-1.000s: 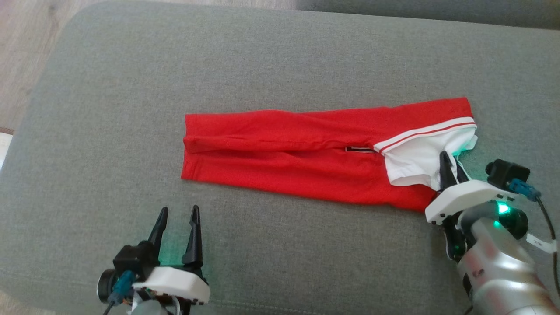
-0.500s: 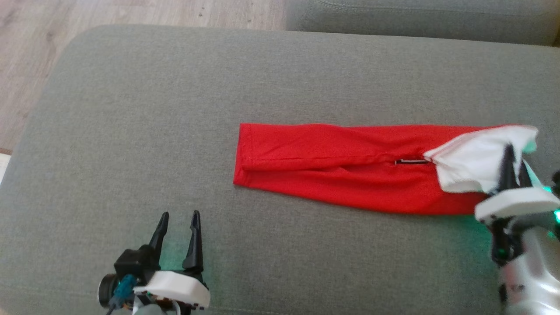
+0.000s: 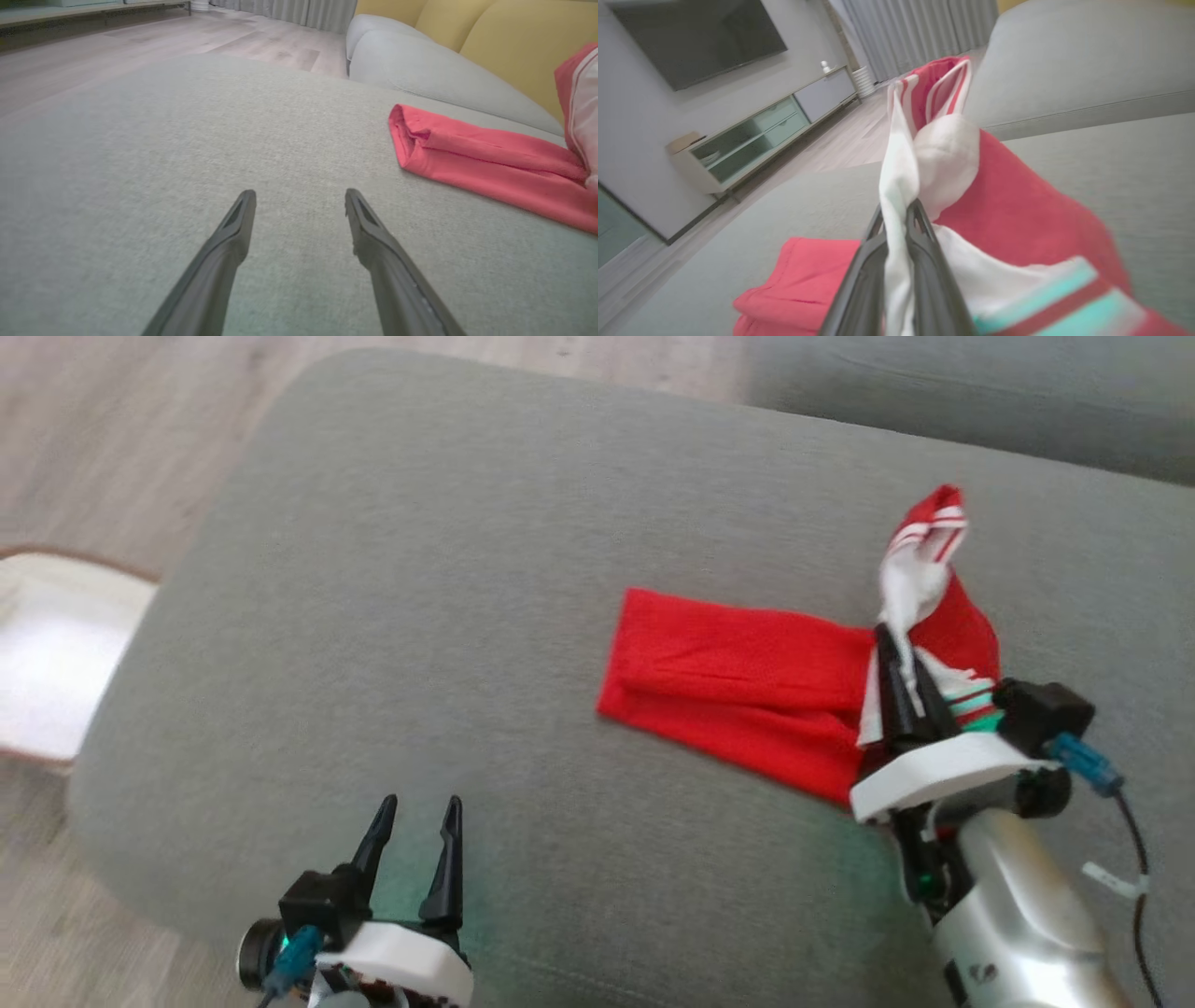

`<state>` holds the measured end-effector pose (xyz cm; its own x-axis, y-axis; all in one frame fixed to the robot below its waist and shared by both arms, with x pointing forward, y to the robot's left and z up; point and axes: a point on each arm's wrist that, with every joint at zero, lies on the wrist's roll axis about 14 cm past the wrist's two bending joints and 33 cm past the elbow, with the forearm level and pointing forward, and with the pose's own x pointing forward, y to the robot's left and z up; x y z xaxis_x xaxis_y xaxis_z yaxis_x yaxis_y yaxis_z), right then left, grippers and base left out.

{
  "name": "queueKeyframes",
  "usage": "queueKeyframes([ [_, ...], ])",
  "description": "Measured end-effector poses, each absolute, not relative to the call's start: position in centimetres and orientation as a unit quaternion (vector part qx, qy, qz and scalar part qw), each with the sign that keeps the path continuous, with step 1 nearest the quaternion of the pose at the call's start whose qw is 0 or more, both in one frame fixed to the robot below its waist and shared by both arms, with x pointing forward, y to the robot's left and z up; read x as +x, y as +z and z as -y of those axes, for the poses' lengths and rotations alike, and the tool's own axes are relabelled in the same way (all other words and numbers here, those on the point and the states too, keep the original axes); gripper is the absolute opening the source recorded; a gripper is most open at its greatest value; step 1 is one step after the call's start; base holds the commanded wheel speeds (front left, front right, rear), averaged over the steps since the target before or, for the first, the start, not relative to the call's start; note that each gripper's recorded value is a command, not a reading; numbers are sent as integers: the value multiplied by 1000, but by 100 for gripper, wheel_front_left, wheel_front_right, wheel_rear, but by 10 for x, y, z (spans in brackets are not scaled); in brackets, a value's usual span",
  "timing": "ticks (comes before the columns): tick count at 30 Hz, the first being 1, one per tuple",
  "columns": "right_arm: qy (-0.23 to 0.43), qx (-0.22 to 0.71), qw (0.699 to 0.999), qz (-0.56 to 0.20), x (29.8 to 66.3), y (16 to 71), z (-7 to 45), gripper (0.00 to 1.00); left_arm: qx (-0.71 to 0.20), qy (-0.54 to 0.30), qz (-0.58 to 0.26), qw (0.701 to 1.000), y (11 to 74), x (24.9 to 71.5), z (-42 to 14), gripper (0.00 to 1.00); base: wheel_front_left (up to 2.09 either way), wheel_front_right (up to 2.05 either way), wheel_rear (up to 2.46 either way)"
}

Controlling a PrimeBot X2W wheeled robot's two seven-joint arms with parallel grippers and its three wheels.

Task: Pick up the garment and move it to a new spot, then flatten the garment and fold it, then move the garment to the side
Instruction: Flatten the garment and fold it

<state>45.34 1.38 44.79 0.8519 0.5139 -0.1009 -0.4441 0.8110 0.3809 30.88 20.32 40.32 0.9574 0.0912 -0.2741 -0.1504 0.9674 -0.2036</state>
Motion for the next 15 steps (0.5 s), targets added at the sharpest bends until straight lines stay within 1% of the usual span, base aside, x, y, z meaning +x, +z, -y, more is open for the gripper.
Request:
queueKeyframes([
  [5,327,171,920,-131,431,438,-68,0,-109,96,-133,980,402,288,-221,100,0,0,0],
  [11,389,193,889,-148,411,446,-114,0,-109,113,-127,979,405,275,-230,100,0,0,0],
  [12,392,201,885,-149,409,449,-118,100,-109,111,-126,980,406,275,-229,100,0,0,0],
  [15,394,213,883,-141,410,458,-119,100,-109,100,-125,981,406,280,-223,100,0,0,0],
])
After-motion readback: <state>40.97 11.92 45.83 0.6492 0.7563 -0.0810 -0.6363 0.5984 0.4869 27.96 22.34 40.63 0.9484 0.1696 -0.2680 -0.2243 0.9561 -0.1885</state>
